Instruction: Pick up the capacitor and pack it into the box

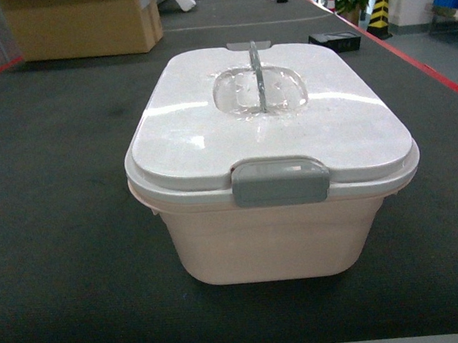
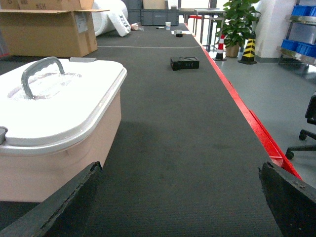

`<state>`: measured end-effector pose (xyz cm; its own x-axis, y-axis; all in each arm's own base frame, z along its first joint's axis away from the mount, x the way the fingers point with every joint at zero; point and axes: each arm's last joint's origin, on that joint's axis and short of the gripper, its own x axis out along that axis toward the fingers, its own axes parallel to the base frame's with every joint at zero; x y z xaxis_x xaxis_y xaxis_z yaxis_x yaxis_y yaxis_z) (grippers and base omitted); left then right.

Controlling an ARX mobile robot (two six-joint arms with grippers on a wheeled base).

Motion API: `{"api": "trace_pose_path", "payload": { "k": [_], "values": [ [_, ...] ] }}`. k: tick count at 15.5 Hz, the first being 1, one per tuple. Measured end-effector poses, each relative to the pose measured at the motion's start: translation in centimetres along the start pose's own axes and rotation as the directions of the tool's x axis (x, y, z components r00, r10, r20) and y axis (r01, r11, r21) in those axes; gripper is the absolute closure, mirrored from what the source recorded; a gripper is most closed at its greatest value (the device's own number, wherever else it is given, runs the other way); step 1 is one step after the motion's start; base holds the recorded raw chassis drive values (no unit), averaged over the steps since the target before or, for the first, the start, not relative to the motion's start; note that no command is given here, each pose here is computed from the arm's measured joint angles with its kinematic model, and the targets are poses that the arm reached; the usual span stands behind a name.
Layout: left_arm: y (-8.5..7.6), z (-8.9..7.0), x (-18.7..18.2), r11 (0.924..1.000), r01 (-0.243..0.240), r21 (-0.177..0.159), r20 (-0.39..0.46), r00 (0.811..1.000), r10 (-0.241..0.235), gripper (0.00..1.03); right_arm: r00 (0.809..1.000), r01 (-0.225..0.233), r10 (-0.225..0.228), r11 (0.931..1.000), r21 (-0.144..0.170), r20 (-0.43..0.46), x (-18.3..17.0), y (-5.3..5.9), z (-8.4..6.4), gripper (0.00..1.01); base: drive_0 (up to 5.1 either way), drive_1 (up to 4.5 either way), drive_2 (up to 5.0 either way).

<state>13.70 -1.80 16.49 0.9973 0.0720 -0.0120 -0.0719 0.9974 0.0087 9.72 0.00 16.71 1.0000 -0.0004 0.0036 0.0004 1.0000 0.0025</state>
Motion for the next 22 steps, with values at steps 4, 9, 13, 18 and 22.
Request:
{"api": "trace_pose_path", "payload": {
  "k": [4,9,13,18,22],
  "values": [
    [0.6,0.4,-0.8,0.9975,0.071,-0.005,0.022,0.997,-0.071,0.53,1.0,0.0,0.0,1.0,0.0,0.0,0.0,0.0,0.0,0.03,0.0,0.0,0.0],
    [2.0,0.5,-2.5,0.9973,0.074,-0.007,0.026,0.997,-0.073,1.01,1.0,0.0,0.0,1.0,0.0,0.0,0.0,0.0,0.0,0.03,0.0,0.0,0.0],
    [2.0,0.5,-2.6,0.9972,0.074,-0.007,0.027,0.997,-0.074,1.01,1.0,0.0,0.0,1.0,0.0,0.0,0.0,0.0,0.0,0.03,0.0,0.0,0.0],
    [2.1,0.4,-3.8,0.997,0.077,-0.007,0.033,0.997,-0.076,1.01,1.0,0.001,-0.001,1.0,0.0,-0.001,0.0,0.0,0.0,0.03,0.0,0.0,0.0],
    [2.1,0.1,-3.8,0.9972,0.074,-0.007,0.005,0.997,-0.074,1.01,1.0,0.0,0.0,1.0,0.0,-0.001,0.0,0.0,0.0,0.03,0.0,0.0,0.0]
  ]
}}
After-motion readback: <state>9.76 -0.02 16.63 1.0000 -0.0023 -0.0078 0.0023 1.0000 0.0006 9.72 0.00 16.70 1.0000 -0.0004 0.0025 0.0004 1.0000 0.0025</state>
